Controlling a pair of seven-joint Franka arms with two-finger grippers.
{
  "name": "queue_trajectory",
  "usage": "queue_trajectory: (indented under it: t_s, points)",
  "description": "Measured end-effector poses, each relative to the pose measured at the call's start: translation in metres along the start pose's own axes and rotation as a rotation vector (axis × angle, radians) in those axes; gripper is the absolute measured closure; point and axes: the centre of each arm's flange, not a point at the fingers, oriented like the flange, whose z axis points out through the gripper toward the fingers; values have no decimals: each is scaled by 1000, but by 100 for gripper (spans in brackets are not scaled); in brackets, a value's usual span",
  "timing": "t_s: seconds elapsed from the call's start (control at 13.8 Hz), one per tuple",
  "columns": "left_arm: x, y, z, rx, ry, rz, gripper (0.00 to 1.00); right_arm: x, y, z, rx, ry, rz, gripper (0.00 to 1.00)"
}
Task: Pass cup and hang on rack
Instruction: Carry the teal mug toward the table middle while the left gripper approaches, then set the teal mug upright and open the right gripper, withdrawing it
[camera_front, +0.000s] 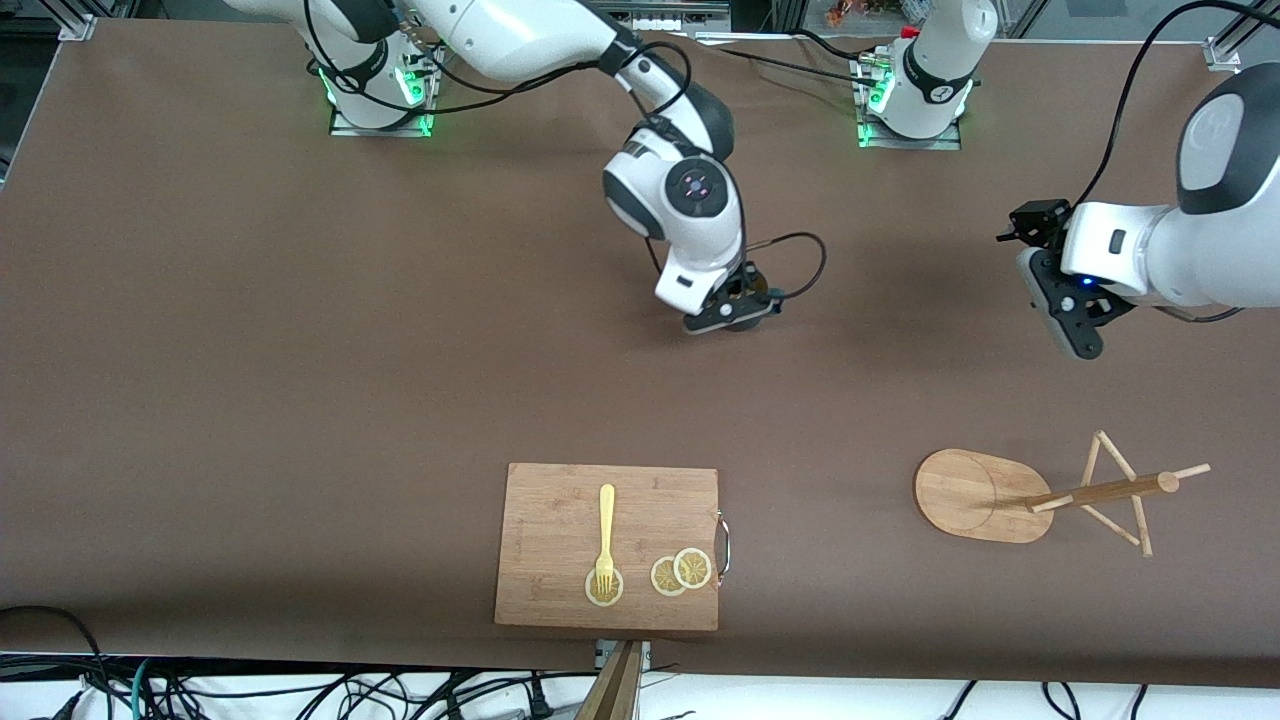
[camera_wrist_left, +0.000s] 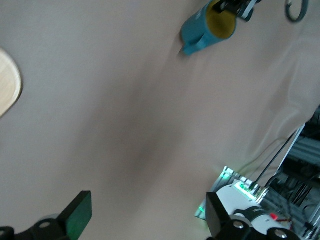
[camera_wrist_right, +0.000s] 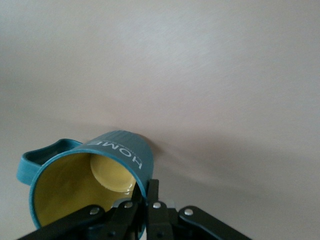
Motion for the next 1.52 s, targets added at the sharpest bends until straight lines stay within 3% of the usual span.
queue_trajectory:
  t_s: [0.22, 0.36, 0.43, 0.72, 0.87, 1.23, 1.52]
  points:
    - [-4, -17, 37, -56, 90, 132, 0, -11, -17, -1, -2, 7, -31, 96]
    - [-11, -26, 56, -67, 115, 195, 0, -12, -17, -1, -6, 8, -25, 84]
    - [-12, -28, 64, -67, 129, 241, 0, -11, -17, -1, -7, 8, -14, 84]
    - [-18, -38, 122, -96, 314, 485, 0, -4, -12, -35, -32, -2, 35, 50]
    - [-31, -44, 152, -98, 359, 521, 0, 10, 7, -93, -41, 5, 75, 45]
    - [-26, -40, 194, -76, 526, 558, 0, 73, 165, -246, -42, 40, 267, 0]
    - [-15, -23, 248, -45, 649, 573, 0, 76, 272, -307, -88, -28, 298, 0]
